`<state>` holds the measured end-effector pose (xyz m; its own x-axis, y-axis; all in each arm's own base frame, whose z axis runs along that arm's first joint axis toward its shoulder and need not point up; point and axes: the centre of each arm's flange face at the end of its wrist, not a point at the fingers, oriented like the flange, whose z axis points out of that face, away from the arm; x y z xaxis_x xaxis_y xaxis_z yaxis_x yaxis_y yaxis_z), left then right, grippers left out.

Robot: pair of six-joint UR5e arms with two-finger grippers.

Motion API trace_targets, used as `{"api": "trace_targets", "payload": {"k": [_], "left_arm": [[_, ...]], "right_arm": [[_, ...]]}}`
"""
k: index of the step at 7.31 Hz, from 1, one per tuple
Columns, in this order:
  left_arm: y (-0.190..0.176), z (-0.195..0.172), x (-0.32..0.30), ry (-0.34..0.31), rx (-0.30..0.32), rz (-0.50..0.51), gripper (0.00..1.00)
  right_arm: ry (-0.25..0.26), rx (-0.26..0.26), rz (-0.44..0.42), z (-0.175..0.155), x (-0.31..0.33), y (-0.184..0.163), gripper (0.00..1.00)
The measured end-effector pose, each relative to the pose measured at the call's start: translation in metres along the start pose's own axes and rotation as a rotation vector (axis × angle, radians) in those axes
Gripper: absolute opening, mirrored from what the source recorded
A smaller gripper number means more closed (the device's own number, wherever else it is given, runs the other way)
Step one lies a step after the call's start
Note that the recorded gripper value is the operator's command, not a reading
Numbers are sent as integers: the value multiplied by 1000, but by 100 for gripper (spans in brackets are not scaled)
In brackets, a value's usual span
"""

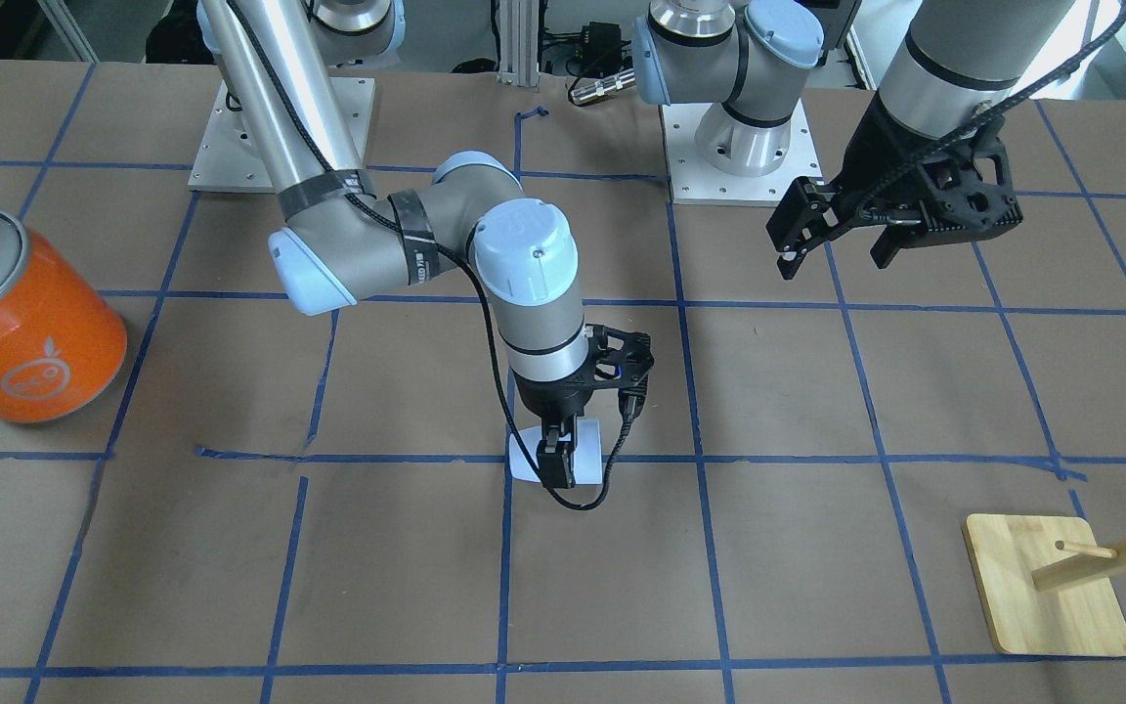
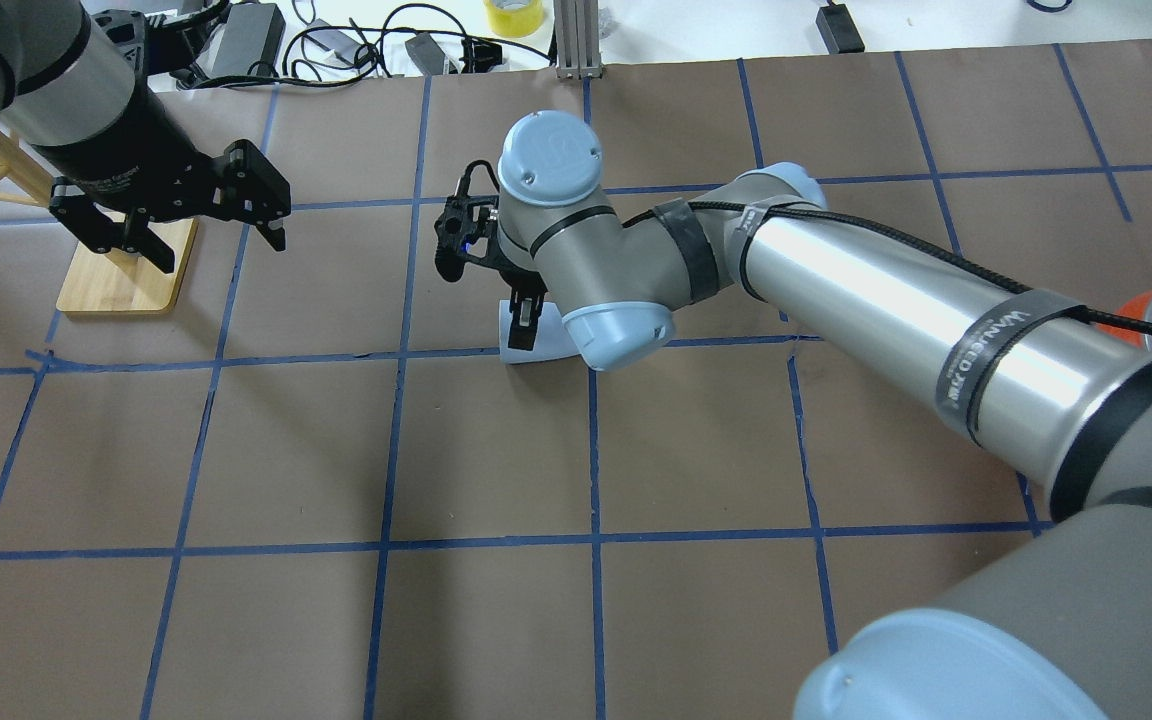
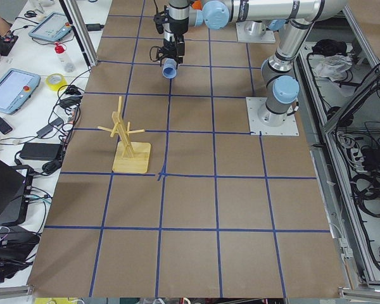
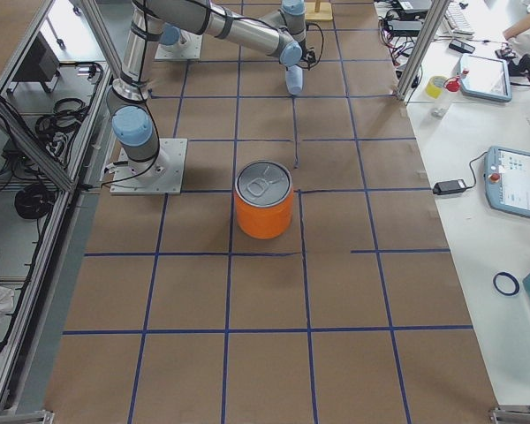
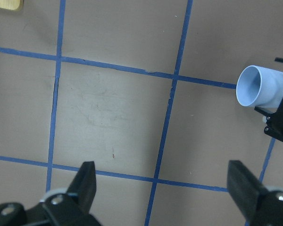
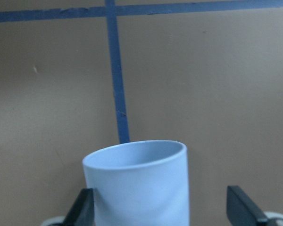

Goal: Flip cup
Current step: 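Release the cup on its side and raise the right gripper away, then grasp the lying cup's closed end with the left gripper while the right arm withdraws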

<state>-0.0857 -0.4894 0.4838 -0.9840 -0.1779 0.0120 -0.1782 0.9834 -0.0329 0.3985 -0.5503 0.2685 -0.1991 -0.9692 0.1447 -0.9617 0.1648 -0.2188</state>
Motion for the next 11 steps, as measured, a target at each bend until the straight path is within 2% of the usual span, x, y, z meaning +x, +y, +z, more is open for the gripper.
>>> {"api": "trace_targets", "payload": {"k": [1, 2, 3, 4, 5, 6, 7, 9, 11], "left_arm": [[0, 2, 0, 0, -6, 0, 100], [-3, 6, 0, 2, -13, 0, 100], [-9, 13, 0, 4, -20, 18, 100], [-18, 24, 0, 2, -27, 54, 100], [-29, 40, 2, 8, -32, 78, 100], [-41, 63, 8, 43, -28, 88, 100], [-51, 93, 18, 128, -22, 88, 100], [-63, 162, 41, 321, -26, 49, 100], [-65, 212, 76, 400, -58, 47, 100]], "right_arm": [[1, -8, 92, -36, 10, 16, 100], [-20, -34, 200, -67, 13, 34, 100], [-55, -79, 319, -95, 7, 50, 100], [-80, -117, 396, -127, -2, 63, 100], [-91, -151, 470, -162, -7, 82, 100], [-91, -199, 552, -188, -5, 109, 100], [-78, -247, 636, -210, -3, 135, 100], [-1, -276, 810, -248, -3, 164, 100], [47, -278, 965, -267, 14, 196, 100]]}}
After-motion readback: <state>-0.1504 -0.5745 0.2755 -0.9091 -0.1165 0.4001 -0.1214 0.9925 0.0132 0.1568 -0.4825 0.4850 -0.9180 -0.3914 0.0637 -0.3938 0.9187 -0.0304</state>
